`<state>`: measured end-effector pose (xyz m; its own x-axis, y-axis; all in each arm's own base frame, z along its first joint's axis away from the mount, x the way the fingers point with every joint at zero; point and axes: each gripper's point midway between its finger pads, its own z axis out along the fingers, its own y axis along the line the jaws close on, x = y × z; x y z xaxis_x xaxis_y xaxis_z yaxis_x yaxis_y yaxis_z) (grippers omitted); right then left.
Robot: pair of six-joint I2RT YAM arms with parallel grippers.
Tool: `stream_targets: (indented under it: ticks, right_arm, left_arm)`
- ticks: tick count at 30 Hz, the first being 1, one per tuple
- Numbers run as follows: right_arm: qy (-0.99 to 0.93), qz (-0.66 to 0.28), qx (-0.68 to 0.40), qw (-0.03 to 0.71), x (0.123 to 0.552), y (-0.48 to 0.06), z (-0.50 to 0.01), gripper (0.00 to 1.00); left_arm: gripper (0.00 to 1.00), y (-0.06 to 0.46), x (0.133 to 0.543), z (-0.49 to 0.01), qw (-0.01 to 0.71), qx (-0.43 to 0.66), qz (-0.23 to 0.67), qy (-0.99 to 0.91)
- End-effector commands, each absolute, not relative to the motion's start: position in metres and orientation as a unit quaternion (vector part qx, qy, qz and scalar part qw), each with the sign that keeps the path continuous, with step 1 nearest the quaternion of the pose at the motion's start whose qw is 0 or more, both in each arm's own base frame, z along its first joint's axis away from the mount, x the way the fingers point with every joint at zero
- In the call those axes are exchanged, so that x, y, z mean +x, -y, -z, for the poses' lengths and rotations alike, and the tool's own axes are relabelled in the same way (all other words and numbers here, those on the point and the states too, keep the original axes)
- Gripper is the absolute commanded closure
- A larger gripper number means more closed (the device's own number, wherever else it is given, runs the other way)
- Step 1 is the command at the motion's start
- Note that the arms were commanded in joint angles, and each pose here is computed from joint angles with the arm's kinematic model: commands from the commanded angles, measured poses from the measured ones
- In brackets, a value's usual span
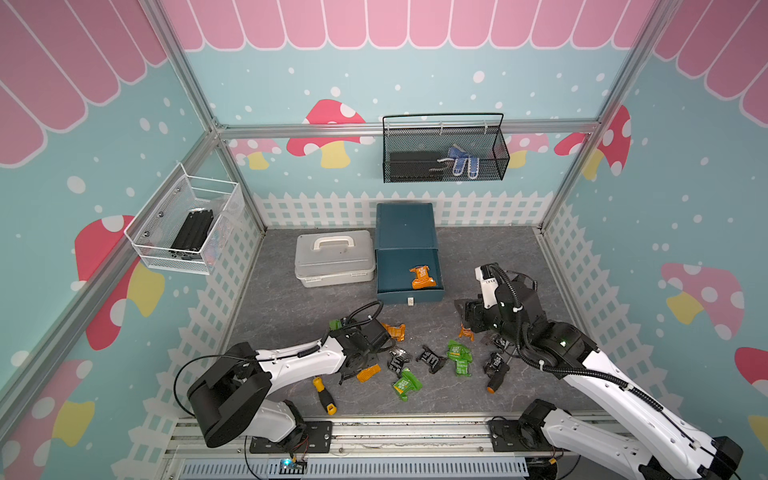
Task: Place the cookies into the drawer by color
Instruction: Pick up the cookie at the center of the board, then place the cookie in the drawer.
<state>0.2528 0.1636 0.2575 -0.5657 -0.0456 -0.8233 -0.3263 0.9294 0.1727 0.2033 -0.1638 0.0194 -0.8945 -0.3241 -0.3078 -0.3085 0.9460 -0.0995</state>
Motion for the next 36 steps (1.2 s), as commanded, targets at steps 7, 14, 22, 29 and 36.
stream_targets:
  ticks: [7, 14, 22, 29, 36]
  right_arm:
    - [-0.863, -0.158, -0.102, 0.47, 0.254, -0.161, -0.26, 0.31]
    - [-0.861, -0.17, -0.111, 0.466, 0.253, -0.167, -0.248, 0.3]
    - [-0.904, -0.146, -0.059, 0.396, 0.278, -0.144, -0.19, 0.29]
    - [-0.908, -0.15, -0.014, 0.39, 0.288, -0.12, -0.181, 0.29]
    - [-0.887, -0.225, -0.026, 0.402, 0.295, -0.148, -0.209, 0.3]
  left_arm:
    - [0.71, 0.138, 0.216, -0.085, 0.243, -0.092, -0.018, -0.966]
    - [0.74, 0.119, 0.23, -0.159, 0.318, -0.068, -0.03, -0.945]
    - [0.76, 0.136, 0.249, -0.261, 0.407, -0.05, 0.05, -0.911]
    - [0.75, 0.174, 0.277, -0.308, 0.431, 0.021, 0.057, -0.9]
    - [0.76, 0.217, 0.33, -0.321, 0.427, 0.07, 0.034, -0.901]
